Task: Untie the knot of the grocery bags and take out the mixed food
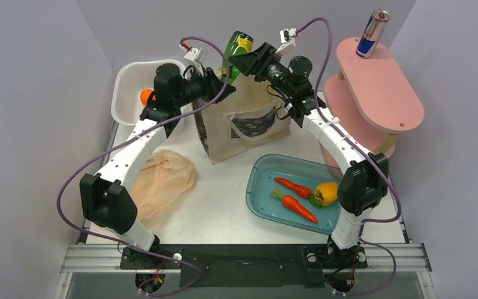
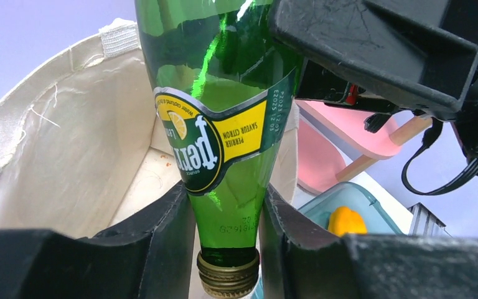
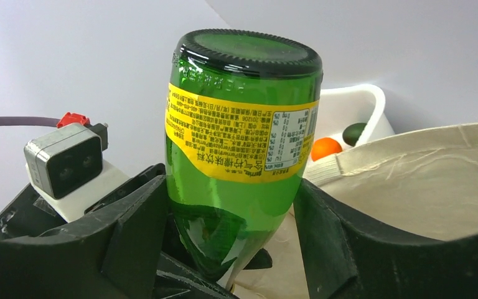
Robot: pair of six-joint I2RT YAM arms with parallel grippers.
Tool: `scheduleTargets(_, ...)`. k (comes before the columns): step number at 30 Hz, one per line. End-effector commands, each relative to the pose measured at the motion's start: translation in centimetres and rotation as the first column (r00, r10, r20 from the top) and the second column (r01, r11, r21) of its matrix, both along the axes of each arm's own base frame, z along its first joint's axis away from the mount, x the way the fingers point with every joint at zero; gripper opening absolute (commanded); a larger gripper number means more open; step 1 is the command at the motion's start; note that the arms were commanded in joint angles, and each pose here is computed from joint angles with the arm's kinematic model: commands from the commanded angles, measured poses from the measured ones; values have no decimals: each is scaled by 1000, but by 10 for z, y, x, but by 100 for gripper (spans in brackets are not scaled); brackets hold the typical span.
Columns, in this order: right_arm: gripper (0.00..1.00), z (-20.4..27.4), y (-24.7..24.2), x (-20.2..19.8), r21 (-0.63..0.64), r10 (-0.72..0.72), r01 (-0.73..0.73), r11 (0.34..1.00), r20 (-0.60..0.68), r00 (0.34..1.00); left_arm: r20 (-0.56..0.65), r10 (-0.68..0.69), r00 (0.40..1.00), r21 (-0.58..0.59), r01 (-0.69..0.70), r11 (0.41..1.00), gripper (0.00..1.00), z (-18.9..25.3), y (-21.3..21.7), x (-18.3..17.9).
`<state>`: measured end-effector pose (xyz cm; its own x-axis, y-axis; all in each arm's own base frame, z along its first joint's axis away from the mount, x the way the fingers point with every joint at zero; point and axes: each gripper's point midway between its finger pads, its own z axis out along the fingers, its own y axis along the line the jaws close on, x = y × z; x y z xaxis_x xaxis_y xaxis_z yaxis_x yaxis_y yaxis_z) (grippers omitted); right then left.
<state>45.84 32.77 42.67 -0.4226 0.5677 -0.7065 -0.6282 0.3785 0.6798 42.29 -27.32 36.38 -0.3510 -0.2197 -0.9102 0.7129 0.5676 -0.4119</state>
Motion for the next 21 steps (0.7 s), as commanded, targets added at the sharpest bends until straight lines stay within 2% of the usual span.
scheduleTargets(1,3,141,-23,-77,180,16,-83,980,347,938,198,-11,980,-13,14,1000,0,62,10,-31)
scheduleTargets(2,22,140,-24,-77,180,13,-80,980,345,939,216,-10,976,14,7,1000,0,60,16,-38)
scheduleTargets(3,33,140,-26,-75,182,6,-73,981,341,940,234,-6,972,37,-3,999,0,58,21,-40)
scheduleTargets(4,51,140,-28,-75,183,3,-69,981,340,940,235,-7,972,48,-5,999,0,58,26,-47)
scheduleTargets(6,70,144,-33,-74,189,-13,-57,980,350,937,253,-17,967,60,2,998,0,63,38,-57)
scheduleTargets(10,78,175,-49,-79,213,-55,-41,976,428,902,218,-49,975,92,29,995,0,63,71,-76)
scheduleTargets(15,84,216,-72,-86,252,-128,-7,968,516,847,174,-108,979,202,72,977,0,45,96,-117)
scheduleTargets(21,84,193,-70,-73,231,-106,-4,973,464,879,93,-166,982,350,124,928,0,10,115,-160)
